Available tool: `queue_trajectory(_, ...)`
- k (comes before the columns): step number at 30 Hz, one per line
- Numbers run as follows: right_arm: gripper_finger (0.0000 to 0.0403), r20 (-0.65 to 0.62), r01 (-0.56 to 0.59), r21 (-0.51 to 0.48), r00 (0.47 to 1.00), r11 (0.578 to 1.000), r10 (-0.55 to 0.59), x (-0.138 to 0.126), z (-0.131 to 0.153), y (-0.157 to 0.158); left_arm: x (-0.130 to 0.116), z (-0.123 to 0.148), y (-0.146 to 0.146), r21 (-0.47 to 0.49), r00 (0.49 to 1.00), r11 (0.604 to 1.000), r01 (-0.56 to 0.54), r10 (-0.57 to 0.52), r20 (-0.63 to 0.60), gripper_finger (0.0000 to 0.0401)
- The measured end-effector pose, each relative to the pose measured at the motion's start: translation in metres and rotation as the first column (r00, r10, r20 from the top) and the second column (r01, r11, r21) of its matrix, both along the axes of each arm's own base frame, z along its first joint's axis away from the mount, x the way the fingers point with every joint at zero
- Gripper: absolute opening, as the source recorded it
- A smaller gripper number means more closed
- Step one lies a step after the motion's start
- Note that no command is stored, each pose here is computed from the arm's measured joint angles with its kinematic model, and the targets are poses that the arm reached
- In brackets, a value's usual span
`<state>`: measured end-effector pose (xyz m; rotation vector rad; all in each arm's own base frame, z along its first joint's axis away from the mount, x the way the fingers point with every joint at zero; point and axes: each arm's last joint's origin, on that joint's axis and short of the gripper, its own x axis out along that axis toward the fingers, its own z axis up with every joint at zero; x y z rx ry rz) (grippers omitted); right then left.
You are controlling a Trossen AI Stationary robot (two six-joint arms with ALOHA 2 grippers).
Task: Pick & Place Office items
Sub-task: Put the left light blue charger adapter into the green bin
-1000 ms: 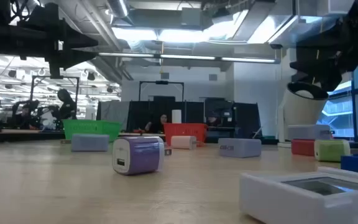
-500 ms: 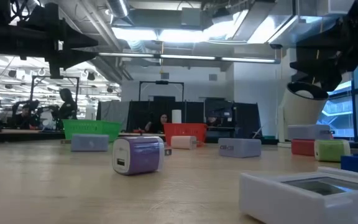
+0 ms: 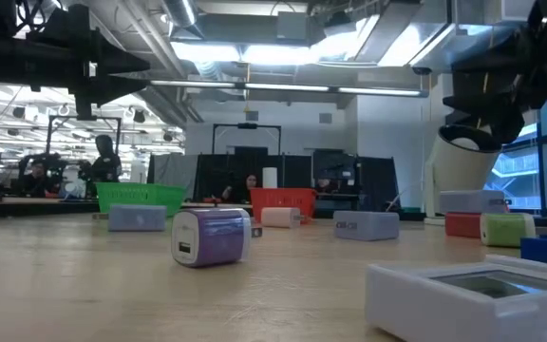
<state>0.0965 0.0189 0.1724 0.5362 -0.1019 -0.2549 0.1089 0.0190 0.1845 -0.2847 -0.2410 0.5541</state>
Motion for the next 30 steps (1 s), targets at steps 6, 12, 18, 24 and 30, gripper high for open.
queue_trajectory(6,0.0270,0.030,-0.004,0.081,1.000,0.997,0.002,0.000,0.001,0.000,0.000,0.000,0.000,-0.002,1.000,1.000,0.000,0.000,0.002,0.0226)
queue_trajectory(12,0.0270,0.091,0.043,0.240,0.994,0.970,-0.067,-0.001,0.003,-0.002,0.000,0.000,0.000,-0.083,0.998,0.996,0.021,-0.016,0.061,0.0226)
queue_trajectory(18,0.0270,0.106,0.248,0.335,0.949,0.909,-0.297,-0.004,0.002,-0.008,0.000,0.000,0.000,-0.162,0.994,0.986,0.025,-0.007,0.112,0.0226)
queue_trajectory(24,0.0270,0.099,0.377,0.343,0.896,0.860,-0.432,-0.006,0.002,-0.011,-0.002,0.000,0.003,-0.241,0.983,0.969,-0.043,0.085,0.164,0.0226)
queue_trajectory(30,0.0270,0.071,0.453,0.261,0.871,0.852,-0.485,-0.007,0.002,-0.013,-0.004,0.001,0.005,-0.259,0.971,0.957,-0.130,0.177,0.164,0.0226)
